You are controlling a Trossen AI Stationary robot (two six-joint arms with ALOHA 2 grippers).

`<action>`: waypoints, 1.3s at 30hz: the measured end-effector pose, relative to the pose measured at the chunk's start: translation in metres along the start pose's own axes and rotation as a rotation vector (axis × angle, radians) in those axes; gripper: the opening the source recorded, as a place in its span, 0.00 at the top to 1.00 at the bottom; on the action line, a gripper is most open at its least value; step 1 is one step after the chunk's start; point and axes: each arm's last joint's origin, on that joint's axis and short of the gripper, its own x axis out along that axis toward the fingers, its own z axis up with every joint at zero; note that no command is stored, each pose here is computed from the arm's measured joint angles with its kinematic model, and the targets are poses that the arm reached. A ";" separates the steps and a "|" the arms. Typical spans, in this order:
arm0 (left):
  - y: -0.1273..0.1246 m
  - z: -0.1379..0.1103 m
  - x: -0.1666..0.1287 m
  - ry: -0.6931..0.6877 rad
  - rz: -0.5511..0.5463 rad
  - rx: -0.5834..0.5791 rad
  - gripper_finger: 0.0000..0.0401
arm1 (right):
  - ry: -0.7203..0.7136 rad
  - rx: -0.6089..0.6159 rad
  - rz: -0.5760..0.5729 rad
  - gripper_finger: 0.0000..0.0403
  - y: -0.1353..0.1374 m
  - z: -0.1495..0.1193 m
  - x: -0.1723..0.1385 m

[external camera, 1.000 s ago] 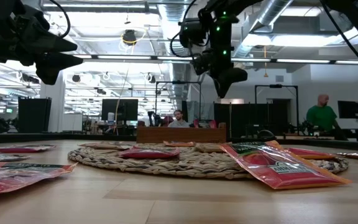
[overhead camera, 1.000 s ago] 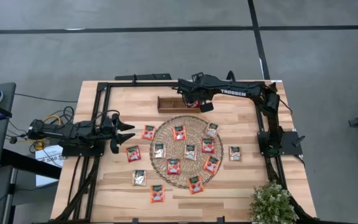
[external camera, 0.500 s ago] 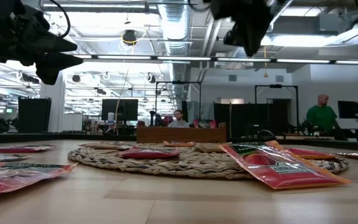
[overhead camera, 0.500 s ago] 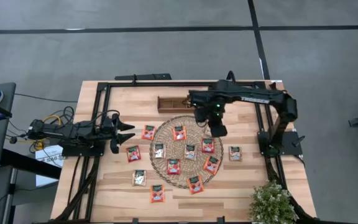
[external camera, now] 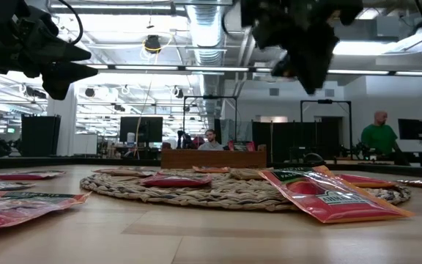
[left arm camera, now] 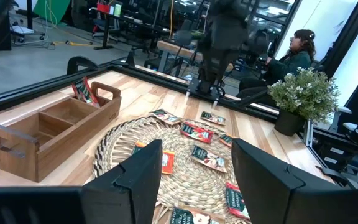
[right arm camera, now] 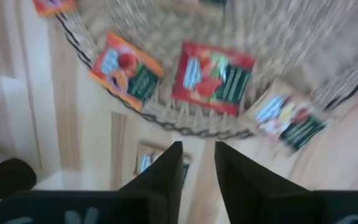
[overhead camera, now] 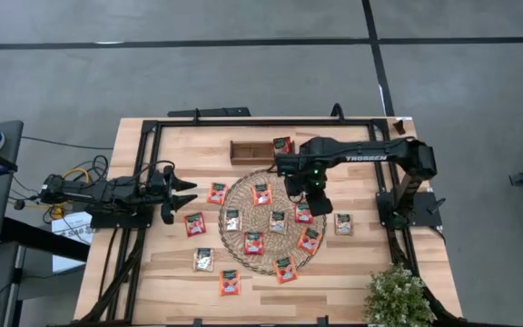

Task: Pick & Place Tea
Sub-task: Put the red tea bag into the right section of the brown wooden organizer

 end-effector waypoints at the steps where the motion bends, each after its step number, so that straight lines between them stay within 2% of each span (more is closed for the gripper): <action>1: 0.000 0.000 0.000 0.000 0.000 0.000 0.54 | 0.006 0.016 0.011 0.76 -0.002 -0.001 0.006; 5: 0.000 0.000 0.000 0.000 0.000 0.000 0.54 | 0.028 0.056 0.028 0.67 -0.009 -0.006 0.026; 9: 0.000 0.000 0.000 0.000 0.000 -0.001 0.54 | -0.017 0.060 0.014 0.57 -0.014 -0.004 0.039; 15: 0.000 0.000 0.000 -0.001 0.000 -0.001 0.54 | -0.073 0.061 -0.014 0.50 -0.019 -0.001 0.054; 24: 0.000 0.000 0.000 -0.003 -0.001 -0.001 0.54 | -0.064 0.018 -0.047 0.52 -0.013 -0.005 0.084; 31: 0.000 0.000 0.000 -0.004 -0.001 -0.003 0.54 | -0.131 -0.001 -0.083 0.57 -0.015 0.002 0.084; 39: 0.000 0.001 0.000 -0.006 -0.002 -0.030 0.54 | -0.153 0.015 -0.090 0.59 -0.022 0.002 0.083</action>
